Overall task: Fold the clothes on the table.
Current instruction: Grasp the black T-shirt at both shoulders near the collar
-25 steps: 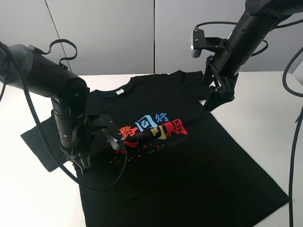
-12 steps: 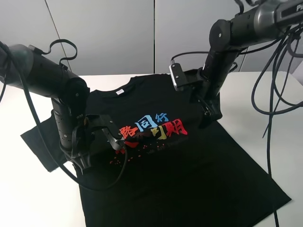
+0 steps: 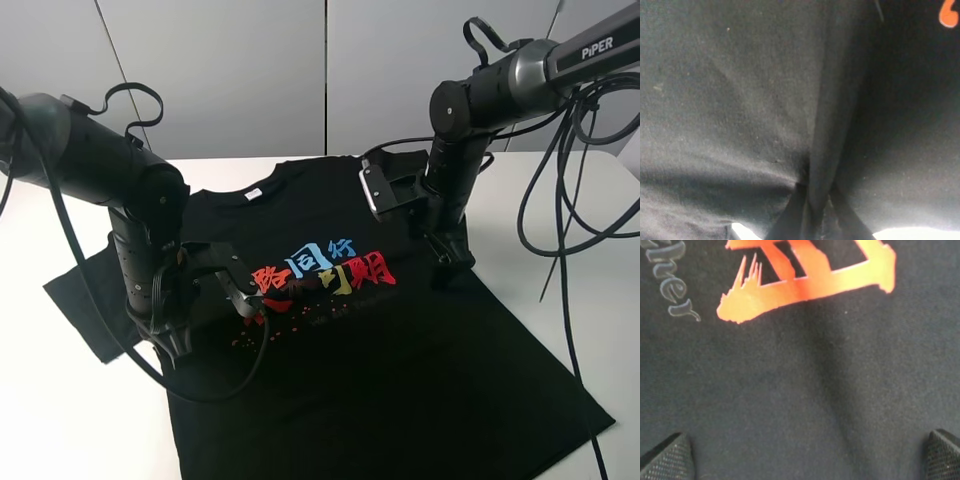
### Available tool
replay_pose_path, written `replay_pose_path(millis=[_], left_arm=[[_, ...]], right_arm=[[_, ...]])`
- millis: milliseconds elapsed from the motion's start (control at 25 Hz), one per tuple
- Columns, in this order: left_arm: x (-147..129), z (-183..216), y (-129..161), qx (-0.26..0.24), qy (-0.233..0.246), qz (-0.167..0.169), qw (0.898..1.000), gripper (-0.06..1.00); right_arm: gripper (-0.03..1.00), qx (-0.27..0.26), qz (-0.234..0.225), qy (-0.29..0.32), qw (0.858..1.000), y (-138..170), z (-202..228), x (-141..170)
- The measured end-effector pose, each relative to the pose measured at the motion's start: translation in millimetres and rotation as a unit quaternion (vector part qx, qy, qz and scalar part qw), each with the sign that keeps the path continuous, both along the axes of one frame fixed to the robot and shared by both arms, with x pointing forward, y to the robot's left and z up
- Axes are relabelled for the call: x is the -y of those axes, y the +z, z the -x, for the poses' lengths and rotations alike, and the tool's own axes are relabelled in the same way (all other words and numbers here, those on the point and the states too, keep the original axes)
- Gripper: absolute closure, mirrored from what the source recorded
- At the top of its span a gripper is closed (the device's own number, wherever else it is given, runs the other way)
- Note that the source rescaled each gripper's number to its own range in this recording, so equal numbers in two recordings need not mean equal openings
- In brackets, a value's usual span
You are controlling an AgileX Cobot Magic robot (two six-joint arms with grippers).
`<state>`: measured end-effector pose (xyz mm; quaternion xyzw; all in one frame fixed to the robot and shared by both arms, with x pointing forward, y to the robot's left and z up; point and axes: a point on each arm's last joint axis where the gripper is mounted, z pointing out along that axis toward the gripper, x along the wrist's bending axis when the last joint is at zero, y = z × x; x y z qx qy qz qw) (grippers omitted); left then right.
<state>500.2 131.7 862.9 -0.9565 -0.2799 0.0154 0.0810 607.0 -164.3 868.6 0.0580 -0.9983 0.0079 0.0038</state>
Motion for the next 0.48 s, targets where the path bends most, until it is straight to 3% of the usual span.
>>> replay_pose_path(millis=[280, 360, 480], left_arm=[[0.0, 0.0, 0.0, 0.0, 0.0, 0.0, 1.0, 0.94], [0.0, 0.1, -0.6, -0.001, 0.0, -0.001, 1.0, 0.94], [0.0, 0.1, -0.6, -0.001, 0.0, -0.001, 1.0, 0.94]], right_arm=[[-0.02, -0.005, 0.005, 0.002, 1.0, -6.5, -0.7, 0.3], [0.07, -0.005, 0.006, 0.004, 1.0, -7.2, -1.1, -0.7], [0.35, -0.006, 0.006, 0.005, 1.0, -6.7, -1.2, -1.7]])
